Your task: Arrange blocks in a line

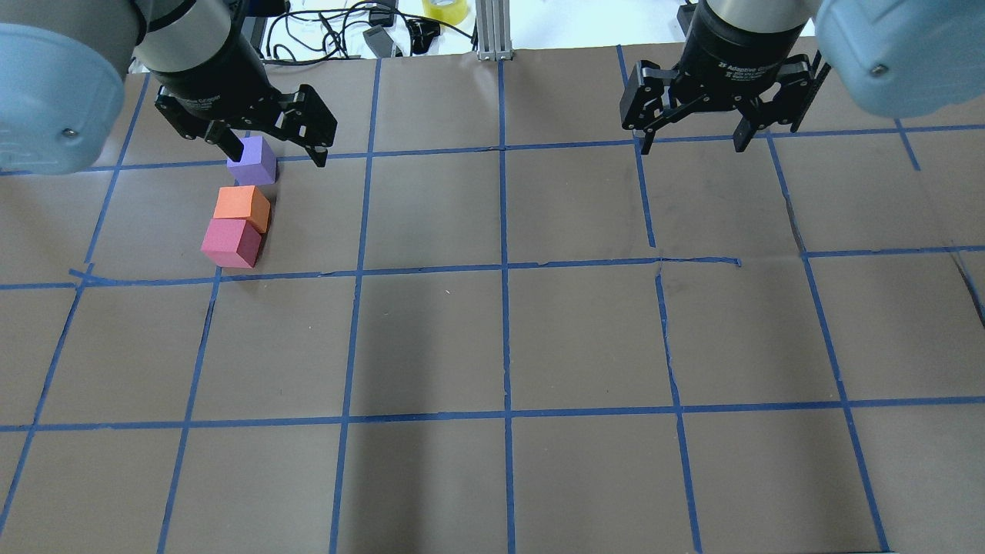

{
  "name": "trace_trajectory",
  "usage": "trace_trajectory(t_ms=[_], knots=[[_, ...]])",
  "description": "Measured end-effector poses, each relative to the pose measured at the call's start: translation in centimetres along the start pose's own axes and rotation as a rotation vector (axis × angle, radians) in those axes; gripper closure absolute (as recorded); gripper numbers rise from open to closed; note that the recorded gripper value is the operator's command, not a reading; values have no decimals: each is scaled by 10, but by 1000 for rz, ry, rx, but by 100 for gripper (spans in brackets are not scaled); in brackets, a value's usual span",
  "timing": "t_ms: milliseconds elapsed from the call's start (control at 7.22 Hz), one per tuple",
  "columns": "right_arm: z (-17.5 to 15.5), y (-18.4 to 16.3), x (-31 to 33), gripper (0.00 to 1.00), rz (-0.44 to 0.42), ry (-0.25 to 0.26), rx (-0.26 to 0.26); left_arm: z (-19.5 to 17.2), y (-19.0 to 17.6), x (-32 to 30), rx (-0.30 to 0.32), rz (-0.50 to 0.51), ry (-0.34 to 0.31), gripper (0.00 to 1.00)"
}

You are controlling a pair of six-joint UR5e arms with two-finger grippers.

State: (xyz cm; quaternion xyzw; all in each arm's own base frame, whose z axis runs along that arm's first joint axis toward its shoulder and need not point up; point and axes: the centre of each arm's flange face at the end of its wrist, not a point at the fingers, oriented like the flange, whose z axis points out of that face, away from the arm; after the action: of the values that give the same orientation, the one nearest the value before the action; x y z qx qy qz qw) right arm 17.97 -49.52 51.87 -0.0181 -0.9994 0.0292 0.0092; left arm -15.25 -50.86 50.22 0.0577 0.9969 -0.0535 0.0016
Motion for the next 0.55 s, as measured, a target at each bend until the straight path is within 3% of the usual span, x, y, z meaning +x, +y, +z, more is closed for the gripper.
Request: trace_trajectory(t_ms=[554], knots=[[0, 0, 0, 0, 0, 0, 0, 4, 1, 0, -8, 0, 1, 0]])
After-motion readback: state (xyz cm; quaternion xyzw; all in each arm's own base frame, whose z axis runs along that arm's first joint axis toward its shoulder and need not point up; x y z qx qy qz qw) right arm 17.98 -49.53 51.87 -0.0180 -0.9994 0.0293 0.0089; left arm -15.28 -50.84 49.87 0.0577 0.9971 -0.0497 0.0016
